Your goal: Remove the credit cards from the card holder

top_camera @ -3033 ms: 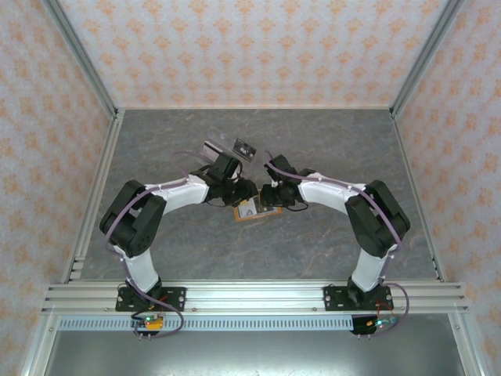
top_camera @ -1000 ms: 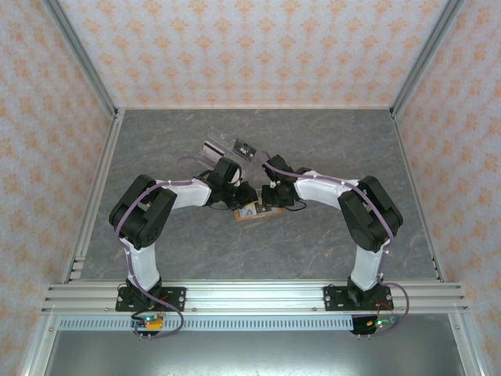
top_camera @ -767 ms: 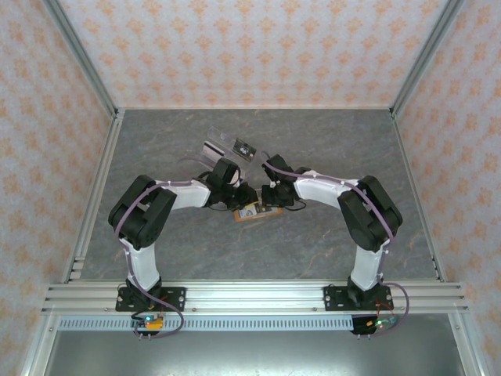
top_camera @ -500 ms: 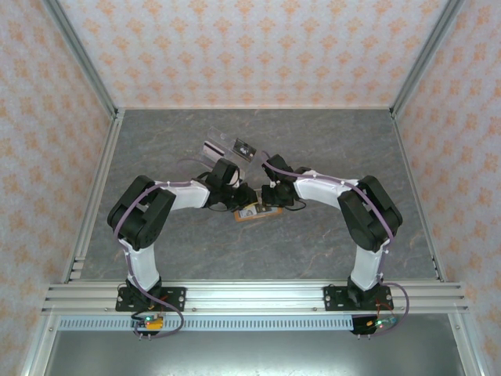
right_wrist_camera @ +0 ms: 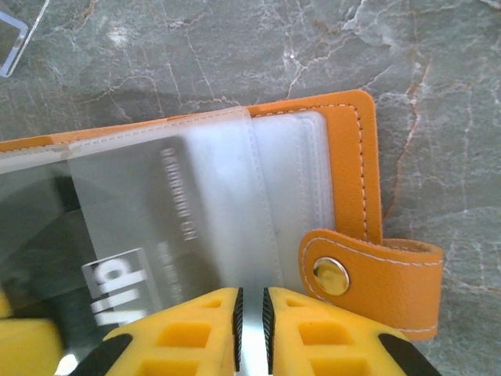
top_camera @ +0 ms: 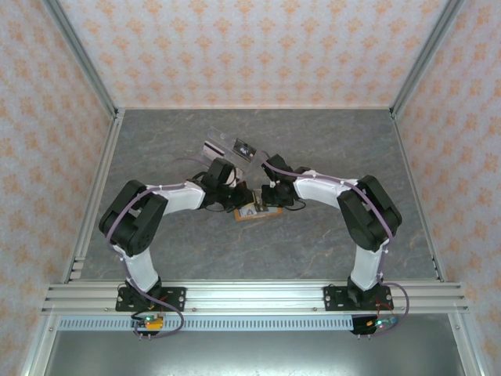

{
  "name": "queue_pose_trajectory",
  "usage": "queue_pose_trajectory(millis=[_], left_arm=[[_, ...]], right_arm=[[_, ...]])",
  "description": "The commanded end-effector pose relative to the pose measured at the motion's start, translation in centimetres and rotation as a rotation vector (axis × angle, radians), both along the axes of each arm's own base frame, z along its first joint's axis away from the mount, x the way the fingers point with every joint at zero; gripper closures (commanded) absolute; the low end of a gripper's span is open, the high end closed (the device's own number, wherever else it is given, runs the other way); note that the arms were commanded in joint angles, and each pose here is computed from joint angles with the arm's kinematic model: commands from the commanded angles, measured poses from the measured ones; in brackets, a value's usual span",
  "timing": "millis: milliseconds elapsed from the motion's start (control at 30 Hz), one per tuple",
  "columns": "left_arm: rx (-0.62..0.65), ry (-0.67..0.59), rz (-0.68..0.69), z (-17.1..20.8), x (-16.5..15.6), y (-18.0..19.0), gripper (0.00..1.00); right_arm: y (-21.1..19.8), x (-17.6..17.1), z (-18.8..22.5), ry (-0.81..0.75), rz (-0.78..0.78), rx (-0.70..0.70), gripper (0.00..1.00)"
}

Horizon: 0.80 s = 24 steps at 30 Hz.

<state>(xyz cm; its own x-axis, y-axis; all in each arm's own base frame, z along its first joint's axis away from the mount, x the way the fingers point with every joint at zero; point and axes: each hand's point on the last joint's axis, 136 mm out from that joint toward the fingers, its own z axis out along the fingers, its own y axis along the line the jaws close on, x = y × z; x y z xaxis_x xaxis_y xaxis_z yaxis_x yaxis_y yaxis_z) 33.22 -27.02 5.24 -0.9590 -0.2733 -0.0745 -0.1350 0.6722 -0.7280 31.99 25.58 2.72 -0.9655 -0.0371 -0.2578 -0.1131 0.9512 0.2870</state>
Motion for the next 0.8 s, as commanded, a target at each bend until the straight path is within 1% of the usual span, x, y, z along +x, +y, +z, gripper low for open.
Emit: queue_pose_trajectory(millis=[0, 167, 233, 333, 367, 400, 533, 600, 700, 767], left_arm=[[0.035, -0.031, 0.010, 1.5, -0.4, 1.6, 0.96], [0.077, -0.035, 0.033, 2.8, -1.0, 3.7, 0.97], [0.084, -0.058, 0.049, 4.0, -0.9, 4.5, 0.97], [0.088, -0.103, 0.082, 6.2, -0.4, 5.4, 0.97], [0.091, -0.135, 0.101, 7.2, 0.0, 5.7, 0.97], [0.076, -0.173, 0.119, 8.4, 0.6, 5.8, 0.97], [0.004, -0.253, 0.165, 12.0, 2.1, 5.2, 0.97], [-0.040, -0.289, 0.184, 13.5, 2.7, 4.9, 0.97], [-0.110, -0.335, 0.199, 15.8, 3.2, 4.4, 0.97], [-0.153, -0.363, 0.204, 17.2, 3.4, 4.2, 0.97]], right_arm=[[-0.9, -0.5, -0.4, 0.028, -0.012, -0.014, 0.81], [0.6, 0.3, 3.7, -0.057, 0.029, 0.122, 0.73], [1.0, 0.6, 5.6, -0.089, 0.032, 0.185, 0.67], [1.4, 1.1, 8.3, -0.139, 0.037, 0.297, 0.55], [1.7, 1.2, 9.2, -0.153, 0.048, 0.345, 0.52], [1.9, 1.3, 10.0, -0.161, 0.053, 0.388, 0.49], [2.3, 2.2, 12.7, -0.185, 0.048, 0.524, 0.41], [2.8, 2.7, 14.4, -0.188, 0.049, 0.627, 0.35], [3.3, 3.3, 16.9, -0.188, 0.053, 0.764, 0.30], [3.5, 3.8, 18.3, -0.187, 0.048, 0.837, 0.28]])
